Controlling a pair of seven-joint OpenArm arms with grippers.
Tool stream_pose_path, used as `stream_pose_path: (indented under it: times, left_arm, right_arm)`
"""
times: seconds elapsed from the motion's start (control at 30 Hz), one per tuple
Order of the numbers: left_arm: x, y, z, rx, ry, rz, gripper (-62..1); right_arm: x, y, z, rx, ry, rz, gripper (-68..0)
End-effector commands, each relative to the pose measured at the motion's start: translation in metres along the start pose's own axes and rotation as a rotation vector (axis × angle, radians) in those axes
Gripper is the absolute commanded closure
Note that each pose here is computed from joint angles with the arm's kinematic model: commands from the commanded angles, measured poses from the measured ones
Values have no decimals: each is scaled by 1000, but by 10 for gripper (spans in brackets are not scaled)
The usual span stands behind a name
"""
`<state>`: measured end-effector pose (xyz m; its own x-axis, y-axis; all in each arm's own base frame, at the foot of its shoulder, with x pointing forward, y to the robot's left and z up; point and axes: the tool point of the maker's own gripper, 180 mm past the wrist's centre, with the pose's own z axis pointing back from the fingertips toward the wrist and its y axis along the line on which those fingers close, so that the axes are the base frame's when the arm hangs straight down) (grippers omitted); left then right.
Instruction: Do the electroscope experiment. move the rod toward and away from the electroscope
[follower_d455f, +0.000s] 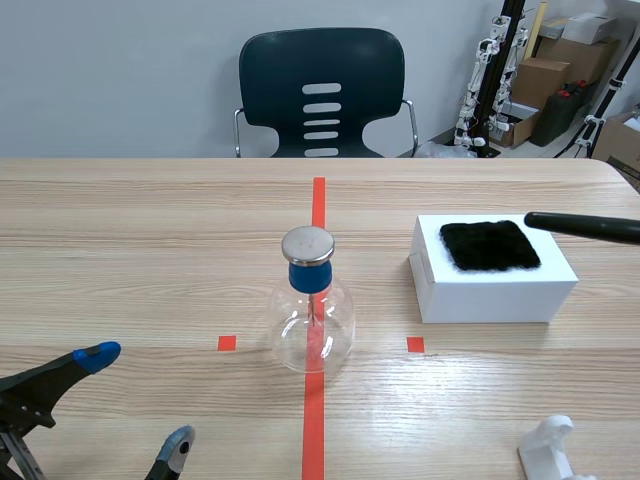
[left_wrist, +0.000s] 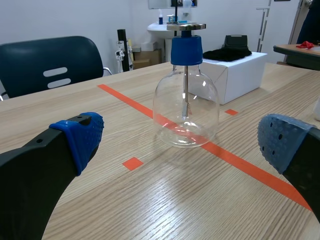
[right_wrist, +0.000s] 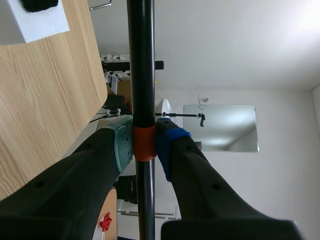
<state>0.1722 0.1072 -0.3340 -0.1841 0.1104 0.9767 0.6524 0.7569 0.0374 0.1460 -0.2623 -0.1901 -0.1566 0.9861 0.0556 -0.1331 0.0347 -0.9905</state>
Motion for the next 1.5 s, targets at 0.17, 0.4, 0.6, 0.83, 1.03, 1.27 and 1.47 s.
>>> stream_pose_path:
  times: [0.17, 0.4, 0.6, 0.83, 1.03, 1.27, 1.47]
  left_arm:
    - [7, 1, -2, 2, -33, 0, -623]
    - [7, 1, -2, 2, -33, 0, -623]
    - [7, 1, -2, 2, -33, 0, -623]
    - [7, 1, -2, 2, -33, 0, -623]
    - [7, 1, -2, 2, -33, 0, -623]
    - [7, 1, -2, 2, -33, 0, -623]
    - [7, 1, -2, 2, -33, 0, -623]
  right_arm:
    - [-1, -10, 0, -30, 1, 18, -11]
    - [-1, -10, 0, -30, 2, 18, -11]
    - [-1, -10, 0, -30, 2, 18, -11]
    - [-7, -10, 0, -30, 35, 17, -11]
    - [-17, -20, -11, -35, 68, 62, -10]
    - [-22, -47, -51, -89, 95, 192, -10]
    - [-10, -67, -86, -148, 68, 253, -10]
